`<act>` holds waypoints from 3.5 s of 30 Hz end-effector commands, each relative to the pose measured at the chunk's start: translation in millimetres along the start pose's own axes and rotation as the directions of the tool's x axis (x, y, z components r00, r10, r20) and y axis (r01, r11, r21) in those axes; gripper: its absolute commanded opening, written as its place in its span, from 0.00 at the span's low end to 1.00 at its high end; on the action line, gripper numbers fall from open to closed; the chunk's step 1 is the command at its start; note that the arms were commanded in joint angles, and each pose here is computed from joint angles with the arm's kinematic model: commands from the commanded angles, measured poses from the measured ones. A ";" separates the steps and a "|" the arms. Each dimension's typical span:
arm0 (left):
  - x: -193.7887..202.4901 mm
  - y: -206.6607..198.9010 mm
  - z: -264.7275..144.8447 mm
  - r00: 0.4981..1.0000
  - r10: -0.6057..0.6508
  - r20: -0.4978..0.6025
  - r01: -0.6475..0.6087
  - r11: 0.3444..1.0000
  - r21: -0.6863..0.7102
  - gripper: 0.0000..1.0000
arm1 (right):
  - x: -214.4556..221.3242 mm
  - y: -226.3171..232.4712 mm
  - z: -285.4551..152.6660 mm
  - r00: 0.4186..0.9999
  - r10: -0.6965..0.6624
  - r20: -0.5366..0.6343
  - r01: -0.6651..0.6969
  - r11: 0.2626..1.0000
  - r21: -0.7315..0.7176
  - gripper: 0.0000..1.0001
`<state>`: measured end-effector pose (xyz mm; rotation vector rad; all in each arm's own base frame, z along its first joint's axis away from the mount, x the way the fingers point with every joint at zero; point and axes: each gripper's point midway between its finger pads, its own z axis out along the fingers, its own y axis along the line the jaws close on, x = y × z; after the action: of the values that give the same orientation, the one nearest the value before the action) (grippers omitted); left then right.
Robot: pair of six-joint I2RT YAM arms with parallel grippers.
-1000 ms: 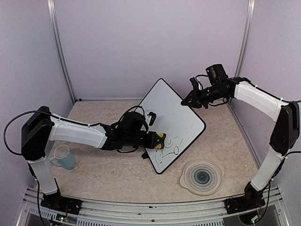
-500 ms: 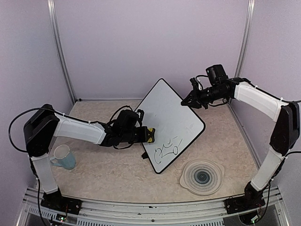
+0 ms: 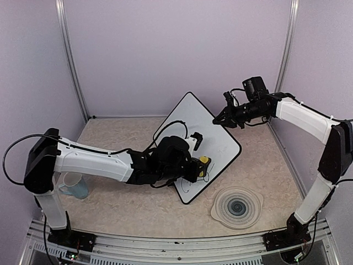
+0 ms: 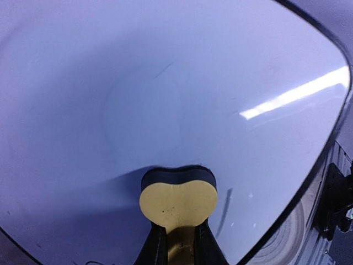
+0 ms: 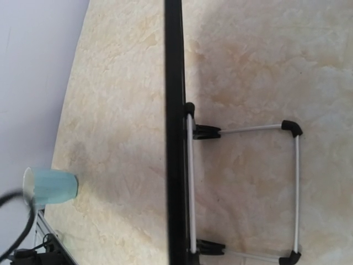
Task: Erase the whiteboard
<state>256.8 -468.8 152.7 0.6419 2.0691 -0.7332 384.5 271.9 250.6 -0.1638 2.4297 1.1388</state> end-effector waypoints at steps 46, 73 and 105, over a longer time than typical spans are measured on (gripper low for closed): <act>17.1 19.9 36.2 0.987 -0.081 -0.136 0.067 0.993 -0.098 0.00 | 25.2 6.0 9.0 0.997 0.066 -0.048 -0.067 0.997 -0.028 0.00; 22.9 156.1 41.4 0.893 -0.443 -0.074 0.429 0.890 -0.153 0.00 | 31.9 2.3 12.9 0.995 0.069 -0.067 -0.072 0.997 -0.036 0.00; 50.2 -37.2 -8.0 0.988 -0.042 -0.148 0.053 0.996 0.073 0.00 | 34.1 -9.7 13.0 0.993 0.116 -0.032 -0.116 0.993 0.002 0.00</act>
<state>195.6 -500.3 172.6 0.7195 2.1092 -0.9165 381.0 265.9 249.5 -0.0483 2.3796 1.1681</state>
